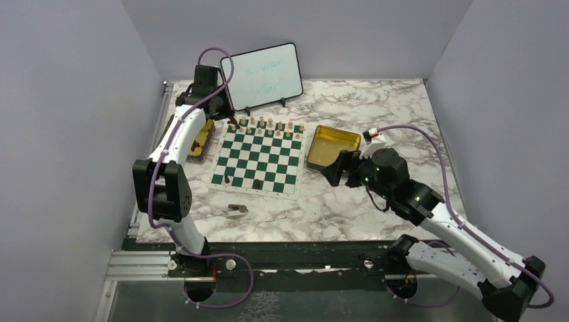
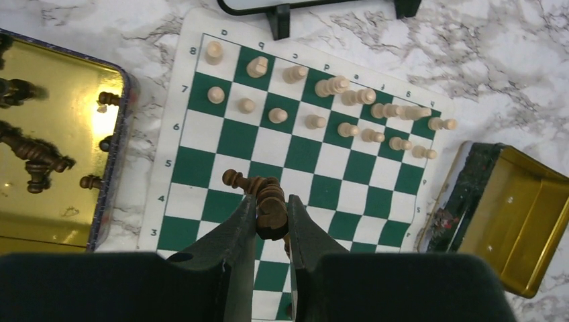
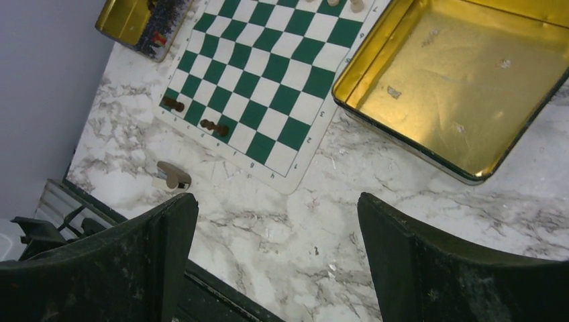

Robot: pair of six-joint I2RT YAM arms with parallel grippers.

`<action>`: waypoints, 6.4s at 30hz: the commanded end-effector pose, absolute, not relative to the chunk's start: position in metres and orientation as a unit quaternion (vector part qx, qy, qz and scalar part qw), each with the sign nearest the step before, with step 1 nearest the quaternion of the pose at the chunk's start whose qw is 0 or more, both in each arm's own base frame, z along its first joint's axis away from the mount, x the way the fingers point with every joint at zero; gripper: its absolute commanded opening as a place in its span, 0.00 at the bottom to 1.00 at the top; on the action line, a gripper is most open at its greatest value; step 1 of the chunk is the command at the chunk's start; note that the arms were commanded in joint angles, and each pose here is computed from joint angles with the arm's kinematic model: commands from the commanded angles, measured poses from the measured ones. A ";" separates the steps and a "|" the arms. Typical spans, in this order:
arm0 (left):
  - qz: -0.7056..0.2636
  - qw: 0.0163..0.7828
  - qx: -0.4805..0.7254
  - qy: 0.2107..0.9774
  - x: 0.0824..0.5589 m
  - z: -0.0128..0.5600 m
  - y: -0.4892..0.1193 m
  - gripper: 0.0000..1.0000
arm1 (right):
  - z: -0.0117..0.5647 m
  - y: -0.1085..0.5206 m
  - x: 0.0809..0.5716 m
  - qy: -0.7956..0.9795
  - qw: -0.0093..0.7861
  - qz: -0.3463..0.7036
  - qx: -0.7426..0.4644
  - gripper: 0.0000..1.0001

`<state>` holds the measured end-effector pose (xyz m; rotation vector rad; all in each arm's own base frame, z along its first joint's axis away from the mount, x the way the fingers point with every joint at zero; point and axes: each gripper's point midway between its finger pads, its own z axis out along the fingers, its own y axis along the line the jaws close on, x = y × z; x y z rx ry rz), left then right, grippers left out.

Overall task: Set up the chess pieces on the board
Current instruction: Place the chess piece on the chessboard.

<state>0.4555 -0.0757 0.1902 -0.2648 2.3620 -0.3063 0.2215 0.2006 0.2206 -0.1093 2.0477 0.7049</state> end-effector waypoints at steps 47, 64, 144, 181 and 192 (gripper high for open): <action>-0.298 0.305 0.046 0.903 0.363 0.217 -0.205 0.18 | 0.215 0.402 0.316 0.289 0.726 0.006 -0.624 0.46; -0.306 0.302 0.047 0.902 0.356 0.219 -0.206 0.18 | 0.208 0.409 0.323 0.289 0.725 -0.011 -0.625 0.44; -0.067 0.449 -0.030 0.890 0.373 0.207 -0.107 0.18 | 0.075 0.337 0.265 0.857 0.416 0.163 -0.256 0.05; -0.077 0.444 -0.023 0.892 0.371 0.204 -0.111 0.18 | 0.029 0.341 0.263 0.876 0.369 0.098 -0.295 0.09; -0.079 0.443 -0.023 0.893 0.371 0.203 -0.112 0.18 | 0.036 0.347 0.263 0.881 0.366 0.107 -0.280 0.34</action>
